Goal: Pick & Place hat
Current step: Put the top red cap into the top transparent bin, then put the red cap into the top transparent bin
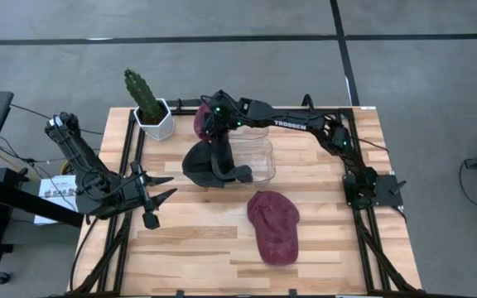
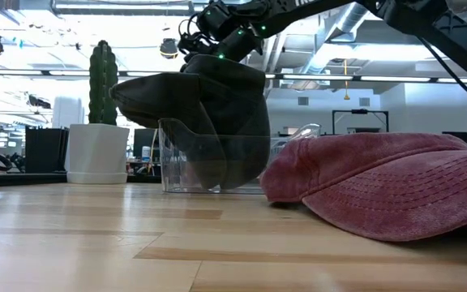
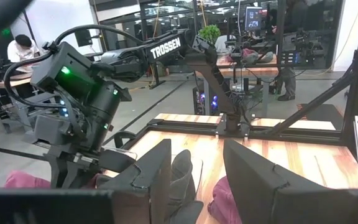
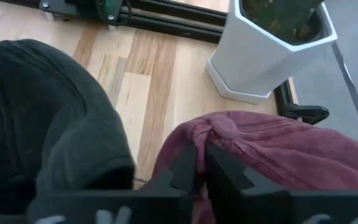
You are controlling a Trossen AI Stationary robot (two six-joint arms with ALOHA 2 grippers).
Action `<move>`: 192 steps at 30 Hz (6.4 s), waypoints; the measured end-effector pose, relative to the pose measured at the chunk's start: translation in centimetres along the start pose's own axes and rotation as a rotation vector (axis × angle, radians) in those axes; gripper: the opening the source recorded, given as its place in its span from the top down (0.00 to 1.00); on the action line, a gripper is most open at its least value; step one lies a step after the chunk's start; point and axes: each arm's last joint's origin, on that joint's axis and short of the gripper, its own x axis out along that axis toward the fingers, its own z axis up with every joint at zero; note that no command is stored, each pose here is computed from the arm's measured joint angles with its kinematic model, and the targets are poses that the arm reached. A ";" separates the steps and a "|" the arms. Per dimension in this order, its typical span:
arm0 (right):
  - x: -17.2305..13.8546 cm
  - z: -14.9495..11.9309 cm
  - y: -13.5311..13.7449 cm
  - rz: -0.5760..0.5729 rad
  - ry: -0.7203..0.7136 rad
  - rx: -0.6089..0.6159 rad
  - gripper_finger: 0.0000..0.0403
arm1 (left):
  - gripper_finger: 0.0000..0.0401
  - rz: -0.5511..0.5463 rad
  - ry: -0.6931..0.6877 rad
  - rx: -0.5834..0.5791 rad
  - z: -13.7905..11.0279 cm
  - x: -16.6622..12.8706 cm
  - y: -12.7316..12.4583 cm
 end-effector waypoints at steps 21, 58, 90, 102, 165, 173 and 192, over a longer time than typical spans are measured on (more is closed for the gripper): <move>-3.7 2.6 0.2 0.034 0.064 -0.001 0.57 | 0.64 0.000 0.000 0.000 0.0 0.0 0.0; -22.3 5.6 10.7 0.075 0.387 0.154 0.70 | 0.64 -0.180 0.008 -0.113 -6.5 3.5 -5.0; -21.6 -18.0 39.7 -0.137 -0.069 0.379 0.71 | 0.64 -0.437 -0.067 -0.229 -7.0 6.8 -6.2; -16.7 -20.4 43.1 -0.117 -0.016 0.355 0.71 | 0.64 -0.483 -0.092 -0.186 -6.6 6.8 -6.4; -15.0 -17.1 48.4 -0.029 0.241 0.002 0.71 | 0.64 -0.556 -0.093 -0.177 -6.6 6.6 -6.6; -14.5 -17.1 47.4 -0.085 0.277 0.044 0.71 | 0.64 -0.556 -0.093 -0.177 -6.6 6.6 -6.6; -15.0 -15.9 47.4 -0.138 0.232 -0.058 0.71 | 0.64 -0.557 -0.088 -0.178 -6.7 6.6 -6.6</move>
